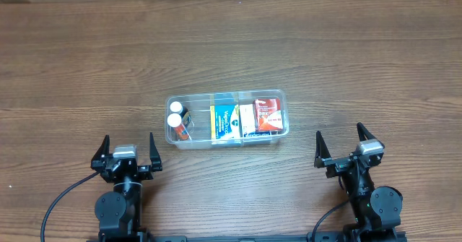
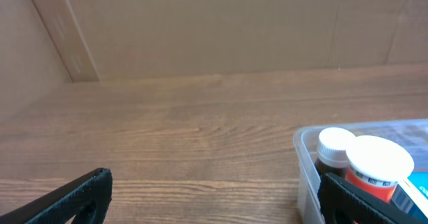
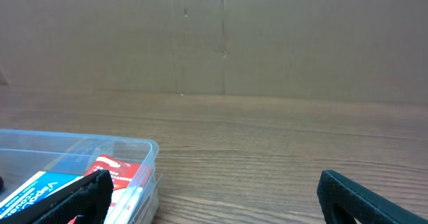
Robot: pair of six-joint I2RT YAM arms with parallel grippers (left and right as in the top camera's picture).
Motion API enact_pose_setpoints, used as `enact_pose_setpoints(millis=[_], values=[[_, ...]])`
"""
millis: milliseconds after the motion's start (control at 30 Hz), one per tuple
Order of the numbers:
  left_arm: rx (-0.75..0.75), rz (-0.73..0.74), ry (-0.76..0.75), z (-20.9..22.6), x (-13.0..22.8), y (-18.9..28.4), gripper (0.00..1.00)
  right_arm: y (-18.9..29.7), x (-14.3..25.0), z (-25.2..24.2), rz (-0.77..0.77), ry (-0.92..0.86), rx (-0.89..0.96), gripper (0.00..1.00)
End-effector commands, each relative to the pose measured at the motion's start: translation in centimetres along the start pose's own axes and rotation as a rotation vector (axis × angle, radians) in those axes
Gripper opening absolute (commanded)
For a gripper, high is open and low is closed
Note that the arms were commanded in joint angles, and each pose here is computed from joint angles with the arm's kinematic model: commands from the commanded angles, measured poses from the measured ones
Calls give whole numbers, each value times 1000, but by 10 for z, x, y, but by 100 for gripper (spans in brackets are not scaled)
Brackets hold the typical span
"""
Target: Pack container
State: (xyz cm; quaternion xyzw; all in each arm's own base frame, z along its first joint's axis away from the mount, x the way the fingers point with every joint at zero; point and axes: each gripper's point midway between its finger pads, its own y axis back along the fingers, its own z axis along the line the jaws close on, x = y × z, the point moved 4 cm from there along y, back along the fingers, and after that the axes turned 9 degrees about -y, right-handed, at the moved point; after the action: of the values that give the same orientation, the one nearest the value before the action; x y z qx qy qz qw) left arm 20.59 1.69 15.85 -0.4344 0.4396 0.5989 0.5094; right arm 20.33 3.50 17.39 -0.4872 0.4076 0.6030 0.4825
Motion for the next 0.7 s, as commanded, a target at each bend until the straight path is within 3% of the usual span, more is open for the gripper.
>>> enact_pose_setpoints(millis=[0, 667], values=[[15, -14, -14, -3, -2, 0, 100, 0, 2, 1, -4, 7, -7, 100], [15, -14, -14, -3, -2, 0, 100, 0, 2, 1, -3, 7, -7, 100]])
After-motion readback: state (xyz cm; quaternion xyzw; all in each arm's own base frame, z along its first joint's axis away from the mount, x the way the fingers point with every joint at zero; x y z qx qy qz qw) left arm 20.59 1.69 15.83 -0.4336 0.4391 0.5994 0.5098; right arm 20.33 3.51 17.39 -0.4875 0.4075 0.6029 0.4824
